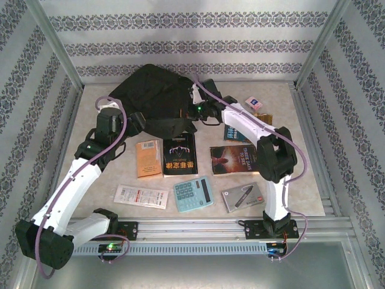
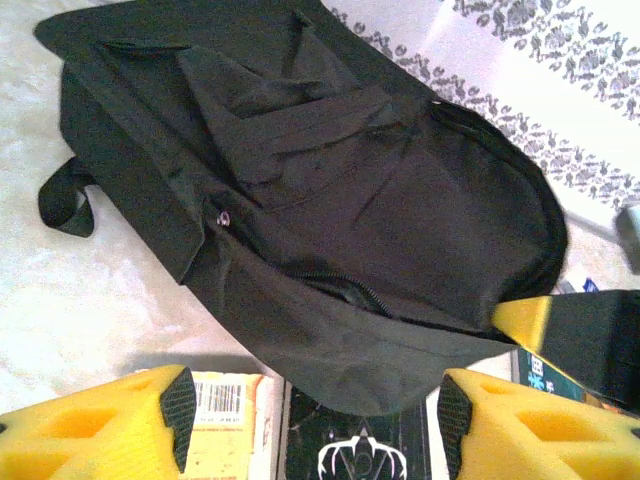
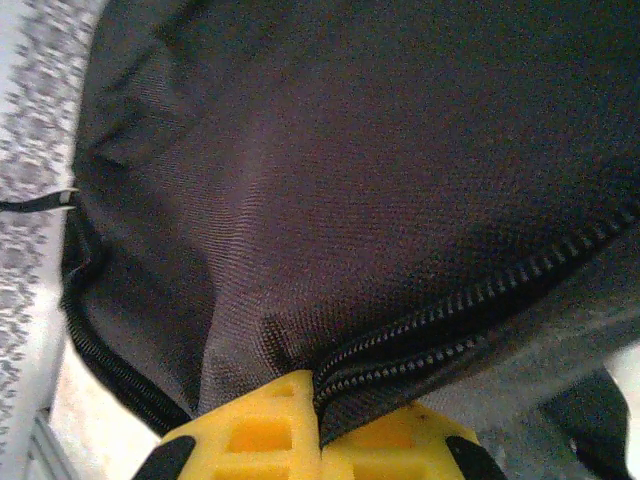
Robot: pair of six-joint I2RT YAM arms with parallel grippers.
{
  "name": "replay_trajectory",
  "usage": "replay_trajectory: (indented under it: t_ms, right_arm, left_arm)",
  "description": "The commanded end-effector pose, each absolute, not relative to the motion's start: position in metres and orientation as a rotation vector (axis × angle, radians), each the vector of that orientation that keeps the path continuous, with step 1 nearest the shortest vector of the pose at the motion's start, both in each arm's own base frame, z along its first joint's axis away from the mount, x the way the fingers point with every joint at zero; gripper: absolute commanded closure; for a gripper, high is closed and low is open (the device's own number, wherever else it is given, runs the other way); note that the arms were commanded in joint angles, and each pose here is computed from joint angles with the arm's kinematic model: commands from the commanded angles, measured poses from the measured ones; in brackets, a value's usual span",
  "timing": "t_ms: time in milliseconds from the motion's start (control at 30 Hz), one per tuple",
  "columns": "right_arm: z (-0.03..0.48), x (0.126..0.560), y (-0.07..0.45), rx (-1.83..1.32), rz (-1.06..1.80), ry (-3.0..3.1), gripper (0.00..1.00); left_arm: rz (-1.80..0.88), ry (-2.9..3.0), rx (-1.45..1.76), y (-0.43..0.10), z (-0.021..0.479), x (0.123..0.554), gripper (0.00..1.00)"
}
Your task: Pack the student bag
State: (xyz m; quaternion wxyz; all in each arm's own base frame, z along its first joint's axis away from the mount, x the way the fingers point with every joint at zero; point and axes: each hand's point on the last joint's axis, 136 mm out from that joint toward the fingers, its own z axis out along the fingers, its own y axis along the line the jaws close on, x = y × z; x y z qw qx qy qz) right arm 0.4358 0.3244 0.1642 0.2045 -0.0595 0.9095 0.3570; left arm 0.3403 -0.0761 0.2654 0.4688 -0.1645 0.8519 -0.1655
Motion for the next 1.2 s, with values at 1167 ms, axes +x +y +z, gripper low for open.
replay_trajectory:
  t_ms: [1167]
  right_arm:
    - [0.237,0.304,0.36,-0.535,1.512,2.386,1.0]
  left_arm:
    - [-0.388,2.077,-0.255,-0.073,0.329,0.312,0.38]
